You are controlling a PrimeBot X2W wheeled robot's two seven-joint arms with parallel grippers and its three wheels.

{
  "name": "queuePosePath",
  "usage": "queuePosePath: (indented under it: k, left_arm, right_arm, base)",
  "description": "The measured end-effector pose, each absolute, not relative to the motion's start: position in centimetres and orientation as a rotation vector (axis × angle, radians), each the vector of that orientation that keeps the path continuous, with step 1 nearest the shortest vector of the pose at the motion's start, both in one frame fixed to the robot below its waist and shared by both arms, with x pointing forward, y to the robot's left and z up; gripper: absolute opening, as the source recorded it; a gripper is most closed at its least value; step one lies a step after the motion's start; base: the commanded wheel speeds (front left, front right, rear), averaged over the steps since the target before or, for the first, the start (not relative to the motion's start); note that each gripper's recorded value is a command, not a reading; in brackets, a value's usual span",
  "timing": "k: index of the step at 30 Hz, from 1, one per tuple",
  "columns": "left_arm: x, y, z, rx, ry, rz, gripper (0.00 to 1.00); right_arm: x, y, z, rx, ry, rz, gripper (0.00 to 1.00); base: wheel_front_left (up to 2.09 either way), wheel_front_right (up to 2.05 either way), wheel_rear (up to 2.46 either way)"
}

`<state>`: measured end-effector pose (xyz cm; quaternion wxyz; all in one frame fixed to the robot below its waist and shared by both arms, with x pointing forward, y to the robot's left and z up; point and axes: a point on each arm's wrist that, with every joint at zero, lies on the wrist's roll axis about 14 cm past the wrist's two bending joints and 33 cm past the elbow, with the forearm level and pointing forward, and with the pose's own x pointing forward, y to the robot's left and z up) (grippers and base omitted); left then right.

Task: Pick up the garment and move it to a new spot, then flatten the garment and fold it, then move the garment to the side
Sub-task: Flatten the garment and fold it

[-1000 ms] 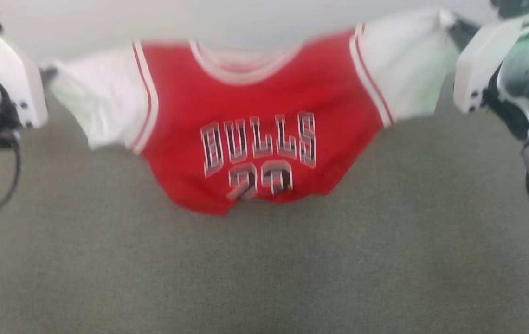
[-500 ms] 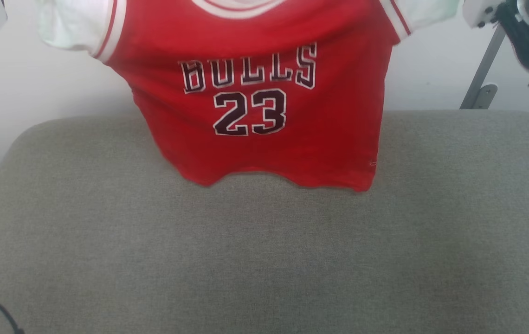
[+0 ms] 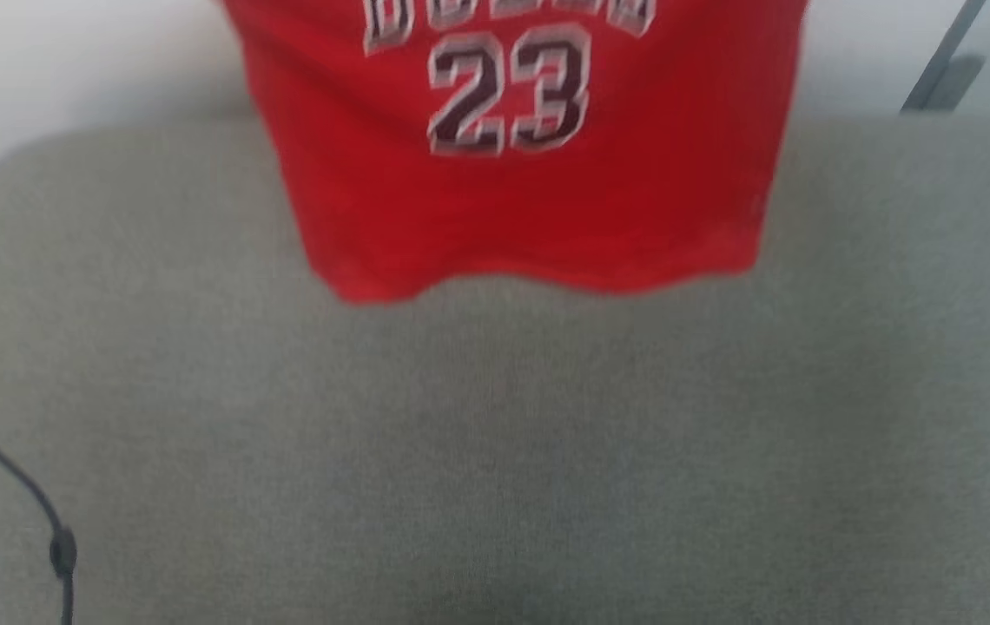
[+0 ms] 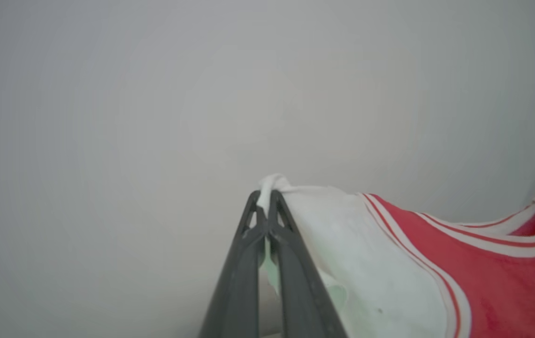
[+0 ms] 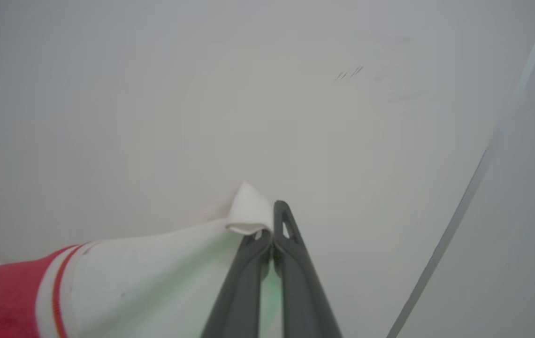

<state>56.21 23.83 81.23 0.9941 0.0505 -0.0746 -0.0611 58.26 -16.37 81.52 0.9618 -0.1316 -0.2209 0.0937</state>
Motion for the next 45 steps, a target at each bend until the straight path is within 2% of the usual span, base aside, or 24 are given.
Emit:
queuePosePath:
  k: [8, 13, 15, 20, 26, 30, 39, 45]
  left_arm:
    - [62.5, 23.0, 82.0, 0.136, -0.335, -0.098, 0.0]
    - [65.5, 22.9, 81.6, 0.135, -0.478, -0.085, 0.0]
    - [66.7, 23.1, 79.6, 0.14, -0.484, -0.084, 0.0]
    - [67.9, 24.2, 71.6, 0.132, -0.324, -0.081, 0.0]
    - [65.7, 25.4, 65.2, 0.104, -0.146, -0.082, 0.0]
    - [63.8, 25.3, 61.4, 0.081, -0.015, -0.091, 0.0]
    - [56.0, 25.1, 55.2, 0.002, 0.238, -0.171, 0.0]
    - [49.6, 25.0, 51.5, -0.046, 0.384, -0.228, 0.0]
  right_arm:
    - [64.7, -18.1, 80.6, -0.347, -0.532, 0.131, 0.0]
    - [66.7, -17.2, 80.6, -0.426, -0.659, 0.117, 0.0]
    - [67.8, -16.6, 78.1, -0.458, -0.648, 0.124, 0.0]
    - [70.0, -13.7, 67.1, -0.487, -0.443, 0.226, 0.0]
    - [68.3, -13.2, 59.7, -0.415, -0.232, 0.291, 0.0]
    - [66.6, -12.7, 57.1, -0.369, -0.145, 0.325, 0.0]
    - [60.0, -11.5, 53.4, -0.321, 0.029, 0.455, 0.0]
    - [54.2, -12.7, 51.7, -0.294, 0.166, 0.554, 0.0]
  base:
    - [0.0, 0.0, 0.0]
    - [0.0, 0.0, 0.0]
    - [0.0, 0.0, 0.0]
    - [0.0, 0.0, 0.0]
    - [0.0, 0.0, 0.0]
    - [0.0, 0.0, 0.0]
    - [0.0, 0.0, 0.0]
    - [0.0, 0.0, 0.0]
